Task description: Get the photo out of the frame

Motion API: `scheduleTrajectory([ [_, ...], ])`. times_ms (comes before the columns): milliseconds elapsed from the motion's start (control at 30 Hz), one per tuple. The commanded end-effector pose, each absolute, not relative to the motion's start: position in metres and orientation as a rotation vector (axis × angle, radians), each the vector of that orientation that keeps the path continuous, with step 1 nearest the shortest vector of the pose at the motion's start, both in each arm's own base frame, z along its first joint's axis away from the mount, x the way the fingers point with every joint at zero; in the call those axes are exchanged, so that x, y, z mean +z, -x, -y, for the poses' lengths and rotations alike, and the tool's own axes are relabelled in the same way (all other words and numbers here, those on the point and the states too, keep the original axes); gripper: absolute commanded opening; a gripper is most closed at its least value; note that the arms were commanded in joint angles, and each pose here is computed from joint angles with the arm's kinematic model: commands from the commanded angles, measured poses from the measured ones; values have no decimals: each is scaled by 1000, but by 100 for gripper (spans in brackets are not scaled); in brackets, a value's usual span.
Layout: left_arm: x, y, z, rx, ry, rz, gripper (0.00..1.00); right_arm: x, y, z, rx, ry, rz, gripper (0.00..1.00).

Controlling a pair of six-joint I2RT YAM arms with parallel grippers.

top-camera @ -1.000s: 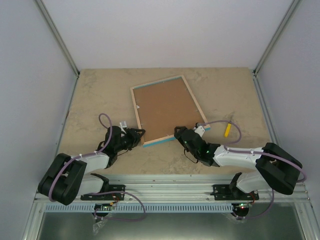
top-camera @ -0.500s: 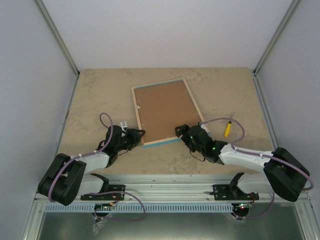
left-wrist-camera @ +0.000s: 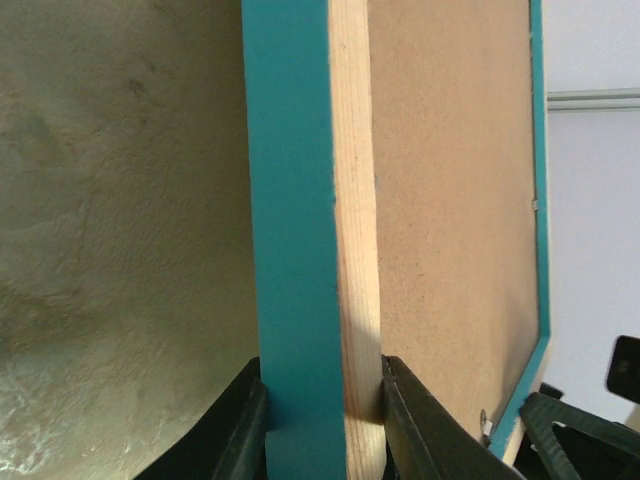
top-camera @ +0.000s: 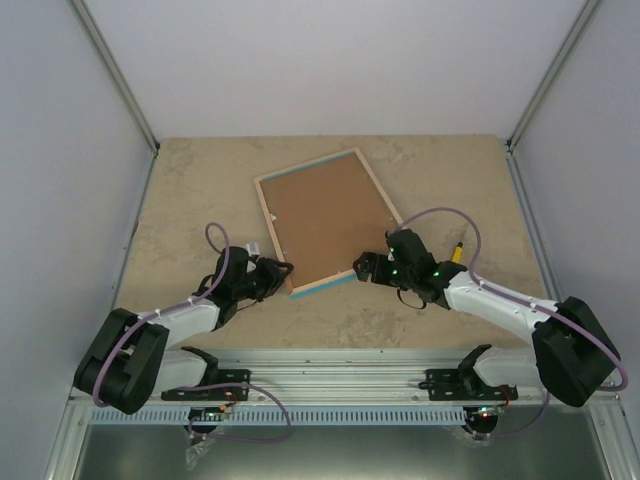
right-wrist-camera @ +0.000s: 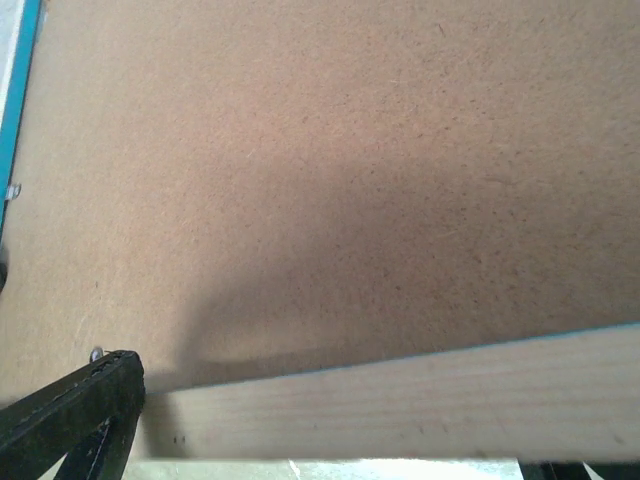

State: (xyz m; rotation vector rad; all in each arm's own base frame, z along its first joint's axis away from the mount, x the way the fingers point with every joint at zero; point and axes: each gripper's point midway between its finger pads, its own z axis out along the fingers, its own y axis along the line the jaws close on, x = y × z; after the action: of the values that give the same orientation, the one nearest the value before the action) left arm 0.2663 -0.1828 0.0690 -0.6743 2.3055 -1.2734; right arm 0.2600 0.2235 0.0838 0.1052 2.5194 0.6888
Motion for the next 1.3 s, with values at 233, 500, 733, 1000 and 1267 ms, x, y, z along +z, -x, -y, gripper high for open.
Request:
scheduleTrajectory([
  [233,91,-285,179,-1146,475,-2256,12,110,-265,-191,547,262,-2495,98],
  [500,86,-283,175,-1078,451,-2292,11,123,-305,-164,502,209,-2398,98],
  [733,81,-282,169,-1012,432,-2325,12,104,-345,-164,517,235,-2396,98],
  [1000,69,-282,167,-962,419,-2368,16,63,-358,-172,523,266,-2476,98],
  [1267,51,-285,169,-920,406,-2433,25,41,-342,-177,587,292,-2529,98],
])
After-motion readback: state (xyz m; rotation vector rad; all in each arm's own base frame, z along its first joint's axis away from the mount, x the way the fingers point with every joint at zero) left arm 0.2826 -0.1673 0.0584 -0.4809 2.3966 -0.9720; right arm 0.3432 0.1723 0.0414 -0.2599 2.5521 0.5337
